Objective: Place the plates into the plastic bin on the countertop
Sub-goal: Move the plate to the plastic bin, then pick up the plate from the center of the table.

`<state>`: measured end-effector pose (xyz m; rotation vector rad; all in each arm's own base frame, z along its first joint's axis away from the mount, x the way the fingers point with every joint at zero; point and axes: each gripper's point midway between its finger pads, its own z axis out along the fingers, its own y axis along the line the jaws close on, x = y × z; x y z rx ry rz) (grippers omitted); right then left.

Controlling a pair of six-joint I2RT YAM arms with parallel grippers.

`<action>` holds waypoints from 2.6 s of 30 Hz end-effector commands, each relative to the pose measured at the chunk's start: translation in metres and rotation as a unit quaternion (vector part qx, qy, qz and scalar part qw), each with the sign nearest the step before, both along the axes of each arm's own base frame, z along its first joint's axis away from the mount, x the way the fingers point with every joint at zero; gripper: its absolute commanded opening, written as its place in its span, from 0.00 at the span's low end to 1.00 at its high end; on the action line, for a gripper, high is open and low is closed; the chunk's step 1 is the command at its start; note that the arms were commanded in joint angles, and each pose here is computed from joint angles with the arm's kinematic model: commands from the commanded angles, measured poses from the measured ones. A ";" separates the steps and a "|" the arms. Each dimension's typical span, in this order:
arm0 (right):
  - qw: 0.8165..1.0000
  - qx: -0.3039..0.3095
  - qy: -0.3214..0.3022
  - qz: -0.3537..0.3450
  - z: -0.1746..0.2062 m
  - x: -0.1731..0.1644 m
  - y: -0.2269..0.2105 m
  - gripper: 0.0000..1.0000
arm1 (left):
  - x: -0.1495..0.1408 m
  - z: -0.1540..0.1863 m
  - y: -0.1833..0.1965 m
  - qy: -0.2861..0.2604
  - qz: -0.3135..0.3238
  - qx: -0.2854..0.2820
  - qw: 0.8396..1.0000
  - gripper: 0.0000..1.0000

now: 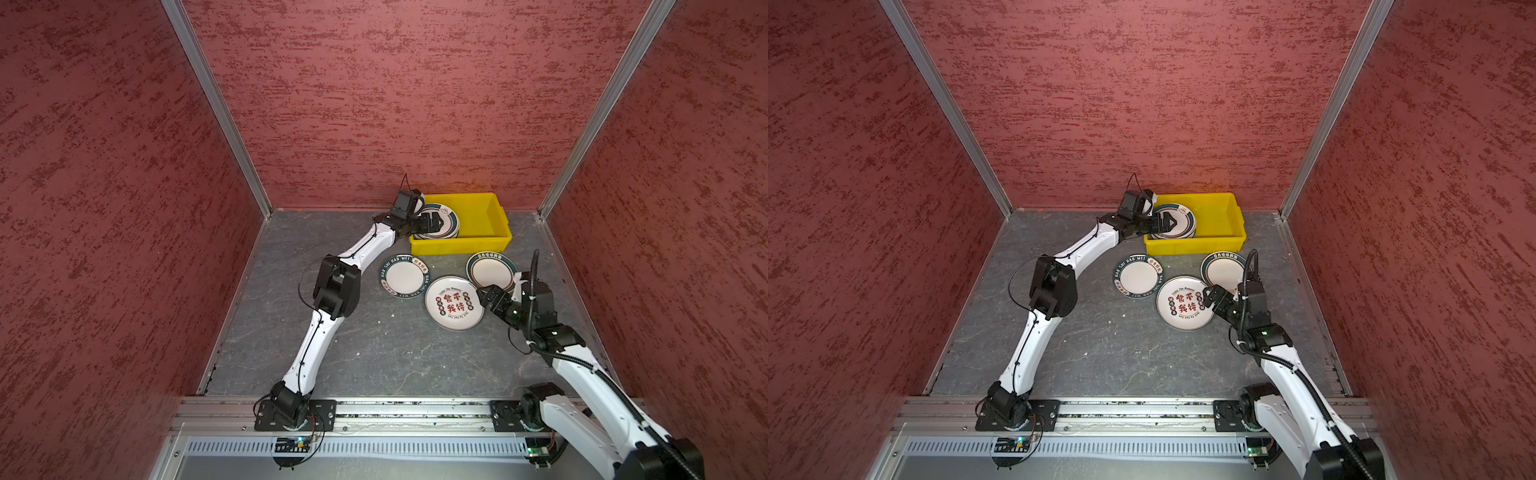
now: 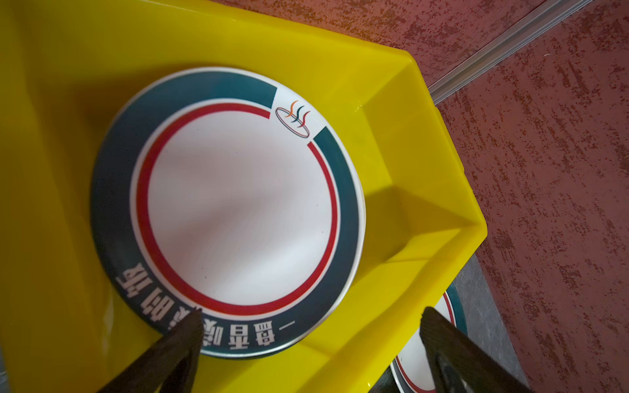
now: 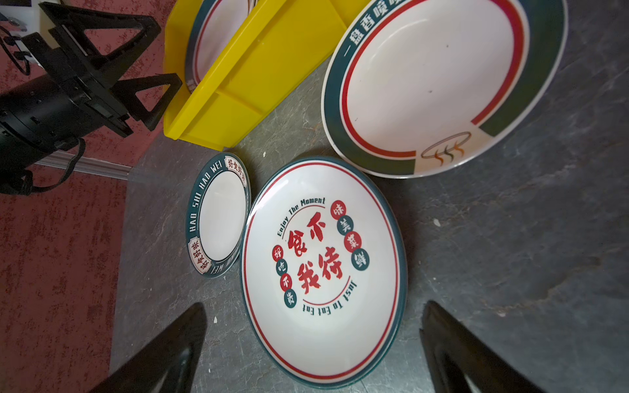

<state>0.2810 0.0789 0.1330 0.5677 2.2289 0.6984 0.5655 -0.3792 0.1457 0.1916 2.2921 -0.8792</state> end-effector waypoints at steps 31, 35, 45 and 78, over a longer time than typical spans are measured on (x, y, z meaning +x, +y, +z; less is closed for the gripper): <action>0.998 0.037 0.044 0.005 -0.029 0.007 0.008 0.99 | -0.090 0.107 0.064 -0.083 0.038 -0.099 0.991 0.99; 0.997 0.055 0.045 0.007 -0.031 0.010 0.011 0.99 | -0.113 0.112 0.073 -0.058 0.032 -0.108 0.992 0.99; 0.995 0.074 0.067 -0.011 -0.056 0.006 0.002 0.97 | -0.169 0.117 0.115 -0.058 0.067 -0.127 0.988 0.99; 0.992 0.067 0.103 -0.025 -0.111 0.009 -0.010 0.49 | -0.206 0.038 0.235 0.024 0.183 -0.140 0.973 0.99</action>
